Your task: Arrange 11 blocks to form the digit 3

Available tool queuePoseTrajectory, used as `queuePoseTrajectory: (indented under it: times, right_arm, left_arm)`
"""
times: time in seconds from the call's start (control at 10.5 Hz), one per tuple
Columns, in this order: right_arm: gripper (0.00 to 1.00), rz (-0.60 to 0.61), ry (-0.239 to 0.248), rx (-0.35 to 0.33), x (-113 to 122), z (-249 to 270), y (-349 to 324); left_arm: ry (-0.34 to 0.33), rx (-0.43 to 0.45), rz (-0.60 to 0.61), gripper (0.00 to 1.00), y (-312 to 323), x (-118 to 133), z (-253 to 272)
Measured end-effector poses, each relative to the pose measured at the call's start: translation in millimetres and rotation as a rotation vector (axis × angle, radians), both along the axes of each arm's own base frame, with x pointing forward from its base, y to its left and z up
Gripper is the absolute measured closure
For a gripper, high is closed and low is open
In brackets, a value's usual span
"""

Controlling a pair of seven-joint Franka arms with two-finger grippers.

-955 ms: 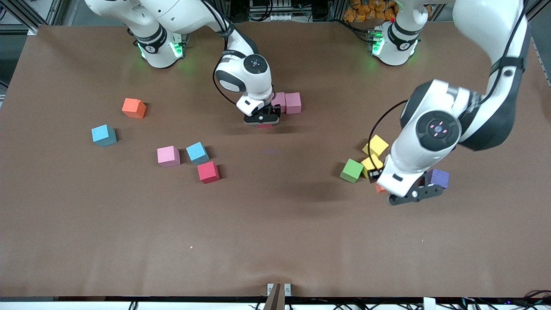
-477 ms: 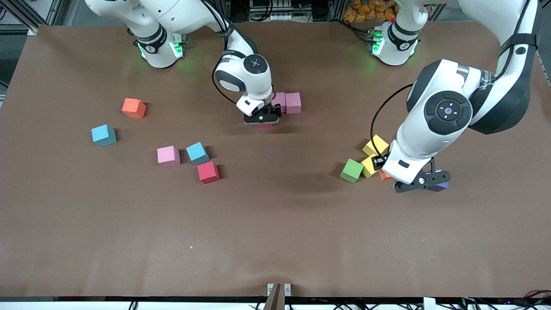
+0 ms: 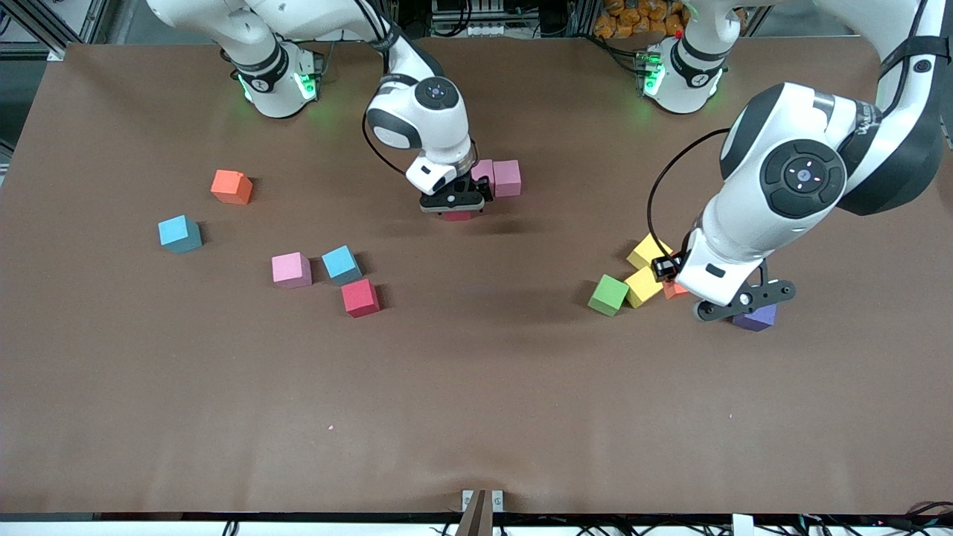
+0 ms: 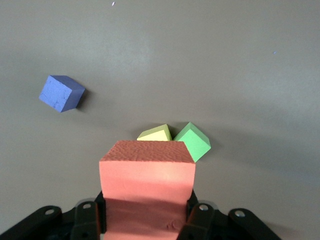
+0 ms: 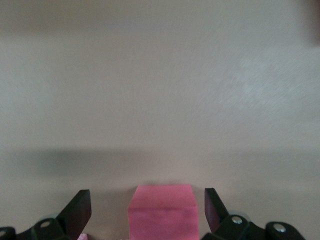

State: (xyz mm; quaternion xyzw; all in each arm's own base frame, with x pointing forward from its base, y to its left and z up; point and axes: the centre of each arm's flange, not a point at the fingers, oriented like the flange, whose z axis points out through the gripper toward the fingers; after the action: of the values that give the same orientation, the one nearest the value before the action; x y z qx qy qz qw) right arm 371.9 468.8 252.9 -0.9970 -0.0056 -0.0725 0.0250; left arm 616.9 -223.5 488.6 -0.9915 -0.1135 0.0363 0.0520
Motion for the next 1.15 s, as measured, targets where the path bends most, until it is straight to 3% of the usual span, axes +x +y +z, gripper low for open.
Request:
queuePoseTrajectory:
  times: [0.19, 0.48, 0.67, 0.86, 1.15]
  right_arm:
    - [0.0, 0.021, -0.036, -0.041, 30.9, 32.1, -28.9]
    - [0.0, 0.092, -0.044, -0.106, 122.8, 36.6, -135.8]
    - [0.0, 0.129, -0.036, -0.128, 165.6, 26.0, -194.5]
    - [0.0, 0.161, -0.024, -0.123, 181.3, 11.0, -204.6]
    - [0.0, 0.184, -0.003, -0.086, 181.3, -31.2, -202.0]
  left_arm:
    - [0.004, 0.003, -0.001, 0.44, -0.2, -2.0, -0.7]
    - [0.003, 0.003, 0.005, 0.44, 3.3, -1.2, 0.2]
    - [0.002, 0.003, 0.009, 0.44, 6.9, -0.1, 0.5]
    - [0.004, 0.0, 0.009, 0.44, 6.6, -0.4, 0.6]
    - [0.009, 0.0, 0.009, 0.44, 6.9, -1.0, -1.4]
